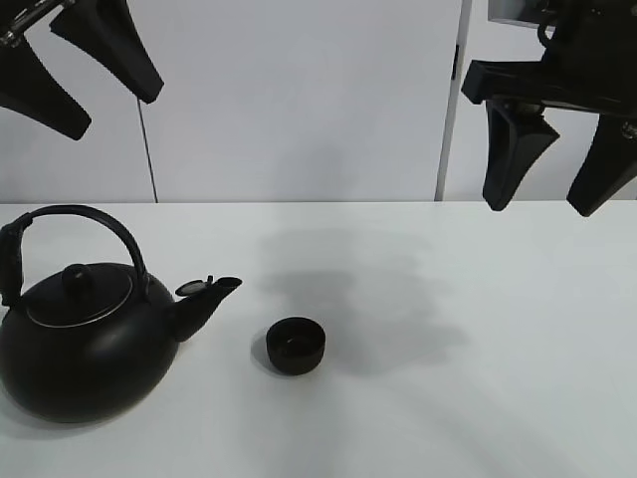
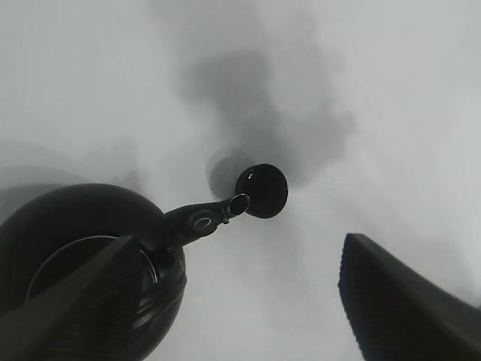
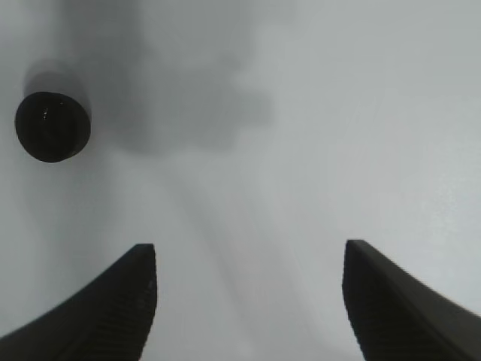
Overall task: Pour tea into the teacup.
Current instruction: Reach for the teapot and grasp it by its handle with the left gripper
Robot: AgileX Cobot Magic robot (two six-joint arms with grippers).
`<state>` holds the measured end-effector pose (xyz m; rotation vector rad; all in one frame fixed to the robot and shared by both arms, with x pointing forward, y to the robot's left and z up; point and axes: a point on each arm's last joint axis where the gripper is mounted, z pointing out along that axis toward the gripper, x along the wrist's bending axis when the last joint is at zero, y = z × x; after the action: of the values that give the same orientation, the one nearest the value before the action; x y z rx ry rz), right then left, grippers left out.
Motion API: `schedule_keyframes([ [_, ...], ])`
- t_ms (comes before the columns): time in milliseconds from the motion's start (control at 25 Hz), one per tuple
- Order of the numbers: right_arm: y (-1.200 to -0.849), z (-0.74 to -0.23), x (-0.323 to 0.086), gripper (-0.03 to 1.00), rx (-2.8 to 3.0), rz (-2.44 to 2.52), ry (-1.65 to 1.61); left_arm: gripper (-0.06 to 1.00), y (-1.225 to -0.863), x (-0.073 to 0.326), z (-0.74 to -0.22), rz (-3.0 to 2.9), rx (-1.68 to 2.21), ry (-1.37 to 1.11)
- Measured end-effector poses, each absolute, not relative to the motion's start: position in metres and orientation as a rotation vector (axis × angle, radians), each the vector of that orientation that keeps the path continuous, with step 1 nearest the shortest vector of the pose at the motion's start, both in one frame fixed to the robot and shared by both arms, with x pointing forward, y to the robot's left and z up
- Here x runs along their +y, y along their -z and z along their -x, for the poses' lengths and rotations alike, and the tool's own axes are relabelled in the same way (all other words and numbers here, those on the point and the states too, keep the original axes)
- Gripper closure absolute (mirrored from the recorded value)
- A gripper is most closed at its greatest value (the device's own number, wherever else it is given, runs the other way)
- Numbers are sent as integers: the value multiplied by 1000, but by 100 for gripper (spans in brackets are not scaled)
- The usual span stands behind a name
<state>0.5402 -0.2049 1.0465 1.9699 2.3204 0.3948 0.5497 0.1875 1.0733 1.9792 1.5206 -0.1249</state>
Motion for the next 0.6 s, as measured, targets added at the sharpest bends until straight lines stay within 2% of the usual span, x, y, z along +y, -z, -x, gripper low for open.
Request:
schedule_keyframes([
  [600,-1048,-541,-197,48,2308,-2043,-521,41,-1075,188,-554,-1948,1519,78],
])
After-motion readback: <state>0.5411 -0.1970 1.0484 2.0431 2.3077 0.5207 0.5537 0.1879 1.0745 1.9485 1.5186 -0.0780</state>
